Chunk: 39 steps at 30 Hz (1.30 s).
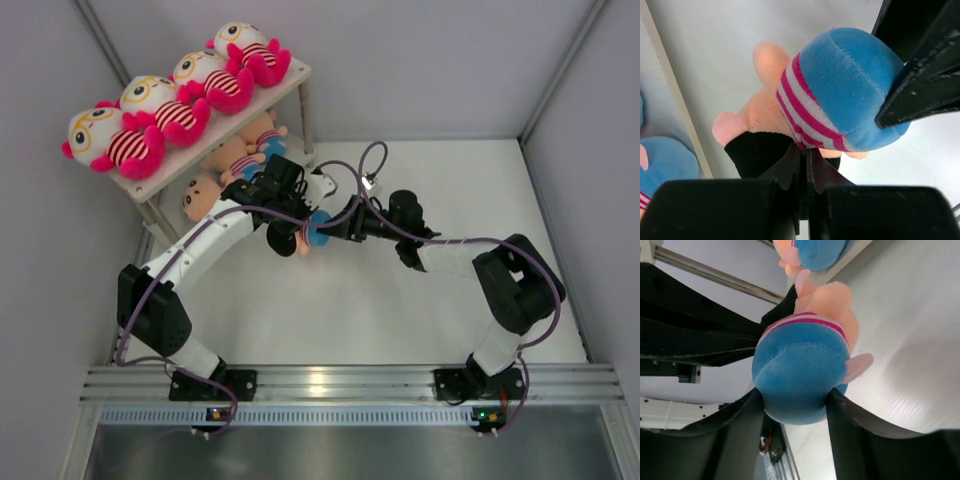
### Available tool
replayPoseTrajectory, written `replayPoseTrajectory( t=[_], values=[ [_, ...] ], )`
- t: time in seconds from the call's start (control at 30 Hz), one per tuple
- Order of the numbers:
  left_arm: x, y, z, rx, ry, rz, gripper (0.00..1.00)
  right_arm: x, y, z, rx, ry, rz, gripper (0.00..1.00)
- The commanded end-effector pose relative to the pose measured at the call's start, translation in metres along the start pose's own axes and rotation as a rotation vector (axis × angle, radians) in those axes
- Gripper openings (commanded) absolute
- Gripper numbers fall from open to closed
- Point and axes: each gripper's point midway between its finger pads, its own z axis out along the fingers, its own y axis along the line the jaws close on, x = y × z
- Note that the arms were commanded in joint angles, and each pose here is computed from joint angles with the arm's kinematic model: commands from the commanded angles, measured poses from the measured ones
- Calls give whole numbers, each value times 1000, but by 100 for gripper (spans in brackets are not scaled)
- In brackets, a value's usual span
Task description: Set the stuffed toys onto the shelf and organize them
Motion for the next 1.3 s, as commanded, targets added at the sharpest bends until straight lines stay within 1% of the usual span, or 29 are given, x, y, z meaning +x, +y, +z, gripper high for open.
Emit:
replayPoseTrajectory(
  t=[0.0, 0.03, 0.07, 0.13, 0.17, 0.2, 0.27, 0.3, 0.33, 0.37, 0.4, 0.43, 0.47, 0.5, 0.53, 0.57, 0.6, 0.63, 0.67, 0.7, 0.73, 0.77, 0.83, 0.87, 0.93, 0.97, 1.07, 1.1, 1.27],
  values=[
    [-41, -9, -20, 48, -143, -76, 0, -16, 29, 10, -82, -40, -66, 42],
    [-42, -9, -20, 49, -147, -85, 0, -17, 32, 10, -86, -46, -74, 35],
    [-43, -9, -21, 50, -150, -87, 0, -18, 31, 9, -80, -51, -77, 20],
    [-43, -10, -22, 55, -154, -73, 0, -18, 28, 6, -47, -48, -98, 4],
    [-41, -11, -23, 58, -152, -70, 0, -21, 26, 5, -28, -58, -113, 0],
    [-40, -12, -23, 67, -150, -56, 0, -18, 21, 3, 0, -41, -143, 0],
    [-34, -21, -27, 110, -143, -9, 1, -26, 22, -6, 40, -60, -221, 0],
    [-33, -23, -29, 121, -144, 4, 10, -27, 17, -11, 77, -48, -347, 0],
    [-32, -25, -32, 135, -147, 33, 23, -25, 18, -23, 125, -24, -398, 0],
    [-33, -33, -37, 174, -162, 54, 40, -27, 12, -30, 182, -25, -462, 0],
    [-38, -34, -49, 177, -200, 81, 52, -28, 7, -39, 217, -5, -605, 0],
    [-42, -35, -56, 185, -233, 140, 54, -27, 12, -53, 252, 8, -668, 0],
    [-49, -40, -71, 204, -291, 181, 55, -35, 8, -62, 301, 5, -791, 0],
    [-52, -43, -80, 216, -327, 214, 58, -32, 6, -69, 322, 12, -830, 0],
    [-54, -42, -87, 220, -362, 283, 60, -37, 19, -80, 317, -11, -922, 0],
    [-57, -45, -99, 221, -402, 322, 63, -43, 23, -86, 329, -39, -1014, 0],
    [-63, -54, -107, 260, -448, 352, 70, -35, 20, -91, 317, -44, -1055, 0],
    [-67, -58, -112, 277, -471, 357, 72, -37, 40, -100, 277, -100, -1128, 0],
    [-71, -61, -117, 298, -493, 353, 76, -43, 59, -102, 218, -177, -1219, 0],
    [-75, -67, -123, 329, -518, 347, 80, -28, 45, -108, 220, -155, -1312, 0],
    [-79, -70, -127, 346, -535, 344, 83, -29, 57, -116, 210, -199, -1384, 1],
    [-81, -72, -131, 351, -549, 355, 87, -29, 59, -119, 235, -216, -1468, 1],
    [-82, -76, -134, 330, -562, 427, 87, -20, 61, -120, 248, -205, -1540, 1],
    [-81, -78, -135, 312, -562, 462, 87, -27, 56, -124, 327, -202, -1600, 1],
    [-82, -84, -133, 256, -540, 561, 86, -26, 61, -124, 410, -212, -1655, 0],
    [-82, -86, -134, 245, -537, 583, 86, -27, 64, -125, 439, -211, -1716, 0],
    [-87, -101, -136, 249, -545, 649, 86, -23, 78, -119, 493, -234, -1799, 0],
    [-86, -103, -135, 248, -543, 673, 86, -22, 84, -118, 492, -242, -1814, 0],
    [-77, -113, -121, 242, -514, 802, 84, -9, 109, -104, 379, -243, -1848, 0]
  ],
)
